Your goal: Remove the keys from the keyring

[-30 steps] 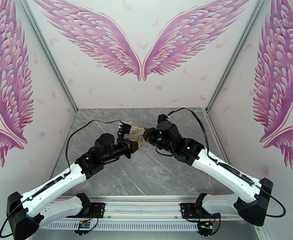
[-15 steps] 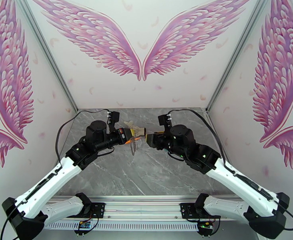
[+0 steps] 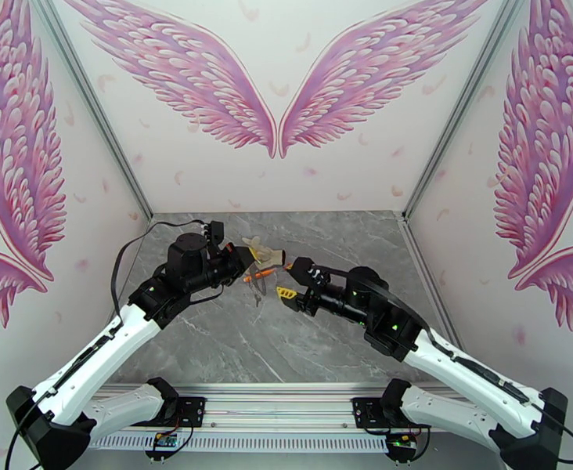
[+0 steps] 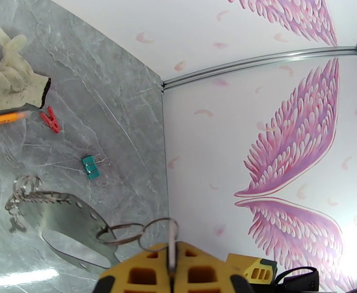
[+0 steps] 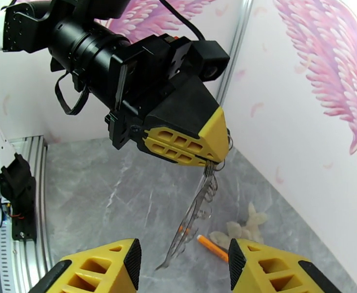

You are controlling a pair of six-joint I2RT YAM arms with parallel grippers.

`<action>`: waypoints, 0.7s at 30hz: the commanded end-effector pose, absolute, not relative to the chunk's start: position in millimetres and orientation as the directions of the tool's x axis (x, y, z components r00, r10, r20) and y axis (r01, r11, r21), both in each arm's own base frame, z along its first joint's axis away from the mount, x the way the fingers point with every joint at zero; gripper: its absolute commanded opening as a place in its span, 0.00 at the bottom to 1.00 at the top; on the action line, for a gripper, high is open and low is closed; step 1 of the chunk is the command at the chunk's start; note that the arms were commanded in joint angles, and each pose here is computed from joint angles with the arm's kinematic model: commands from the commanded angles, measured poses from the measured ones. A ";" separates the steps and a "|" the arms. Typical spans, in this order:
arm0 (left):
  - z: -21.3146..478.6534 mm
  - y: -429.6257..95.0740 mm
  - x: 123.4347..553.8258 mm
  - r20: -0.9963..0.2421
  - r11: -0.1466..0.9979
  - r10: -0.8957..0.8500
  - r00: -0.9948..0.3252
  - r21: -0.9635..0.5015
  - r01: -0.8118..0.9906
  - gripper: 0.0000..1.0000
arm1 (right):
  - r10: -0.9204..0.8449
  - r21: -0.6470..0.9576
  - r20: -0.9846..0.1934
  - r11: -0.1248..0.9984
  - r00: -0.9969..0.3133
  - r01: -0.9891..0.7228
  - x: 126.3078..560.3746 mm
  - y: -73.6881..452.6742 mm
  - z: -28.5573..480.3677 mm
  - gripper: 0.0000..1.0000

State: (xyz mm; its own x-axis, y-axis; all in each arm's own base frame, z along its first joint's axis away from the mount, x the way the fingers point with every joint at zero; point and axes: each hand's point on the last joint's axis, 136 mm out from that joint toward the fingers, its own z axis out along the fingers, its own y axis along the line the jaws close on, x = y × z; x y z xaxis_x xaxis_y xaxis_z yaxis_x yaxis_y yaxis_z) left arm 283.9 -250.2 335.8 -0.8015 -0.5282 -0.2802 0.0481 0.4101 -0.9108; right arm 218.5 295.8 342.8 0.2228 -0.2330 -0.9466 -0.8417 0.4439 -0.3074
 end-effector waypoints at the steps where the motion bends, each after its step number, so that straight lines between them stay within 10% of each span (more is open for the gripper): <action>1: 344.2 -253.5 288.0 -0.206 0.329 -0.562 -0.801 -0.944 0.013 0.00 | -0.246 -0.481 -0.877 0.417 0.414 -0.771 217.8 307.6 359.1 0.51; 21: 338.3 -264.1 289.2 -0.052 0.205 -0.581 -0.812 -0.975 -0.084 0.00 | -0.500 -0.765 -0.643 0.445 0.580 -0.465 253.0 332.6 341.6 0.33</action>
